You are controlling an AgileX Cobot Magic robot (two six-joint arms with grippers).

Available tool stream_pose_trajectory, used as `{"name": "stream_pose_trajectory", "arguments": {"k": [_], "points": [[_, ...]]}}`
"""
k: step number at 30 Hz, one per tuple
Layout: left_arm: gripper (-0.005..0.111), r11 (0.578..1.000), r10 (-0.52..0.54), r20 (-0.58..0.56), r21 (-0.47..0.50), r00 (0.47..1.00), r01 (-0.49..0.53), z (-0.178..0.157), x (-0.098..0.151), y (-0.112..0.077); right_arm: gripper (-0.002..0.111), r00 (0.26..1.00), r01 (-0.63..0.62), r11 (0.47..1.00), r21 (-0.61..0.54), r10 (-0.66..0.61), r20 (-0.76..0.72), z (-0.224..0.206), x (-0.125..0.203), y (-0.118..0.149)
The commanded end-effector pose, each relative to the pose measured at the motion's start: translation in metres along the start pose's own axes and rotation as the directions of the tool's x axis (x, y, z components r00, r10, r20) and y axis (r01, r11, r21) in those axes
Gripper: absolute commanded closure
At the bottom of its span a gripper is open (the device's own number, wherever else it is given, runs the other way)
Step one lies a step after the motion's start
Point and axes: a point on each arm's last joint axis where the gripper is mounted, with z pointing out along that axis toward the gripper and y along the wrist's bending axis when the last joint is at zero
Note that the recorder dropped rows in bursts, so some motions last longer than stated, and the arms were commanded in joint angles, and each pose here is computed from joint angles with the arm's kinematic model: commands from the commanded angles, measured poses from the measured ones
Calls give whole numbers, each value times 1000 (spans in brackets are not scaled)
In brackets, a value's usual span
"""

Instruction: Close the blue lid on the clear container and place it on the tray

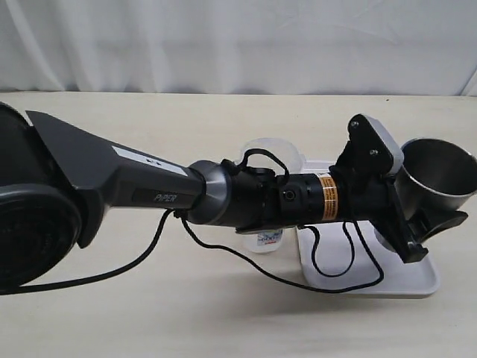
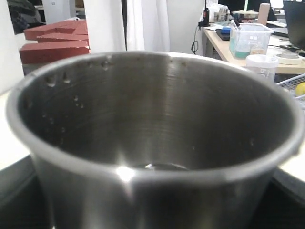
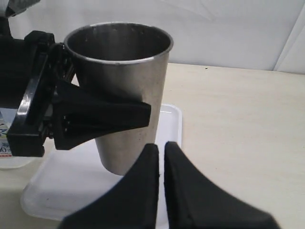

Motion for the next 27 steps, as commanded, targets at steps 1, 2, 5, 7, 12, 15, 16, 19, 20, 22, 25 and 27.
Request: {"name": "stream_pose_trajectory", "arguments": {"k": [1,2,5,7,12,15,16,19,20,22,25,27], "points": [[107,1000,0,169,-17,986,3,-3,-25,6,104,1000,4,1000,3,-4,14,0,-1,0],[107,1000,0,173,-19,985,3,-4,-25,7,104,1000,4,1000,3,-4,14,0,-1,0],[107,1000,2,139,-28,990,2,-3,-22,7,104,1000,4,1000,3,-4,14,0,-1,0],[107,999,6,96,-45,995,-2,-1,-18,7,104,1000,4,1000,3,-4,14,0,-1,0],[107,996,79,49,-40,996,-77,5,-15,-5,104,1000,4,1000,3,-4,14,0,-1,0],[107,995,101,54,-24,993,-99,9,-17,-15,104,1000,4,1000,3,-4,14,0,-1,0],[107,996,90,54,-30,994,-88,10,-17,-17,104,1000,4,1000,3,-4,14,0,-1,0],[107,997,67,56,-36,996,-65,12,-17,-22,104,1000,4,1000,3,-4,14,0,-1,0],[107,998,59,57,-38,997,-57,13,-17,-24,104,1000,4,1000,3,-4,14,0,-1,0],[107,998,38,63,-48,997,-35,14,-17,-26,104,1000,4,1000,3,-4,14,0,-1,0],[107,999,12,79,-54,997,-8,15,-18,-31,104,1000,4,1000,3,-4,14,0,-1,0],[107,999,10,85,-49,996,-6,16,-19,-34,104,1000,4,1000,3,-4,14,0,-1,0]]}}
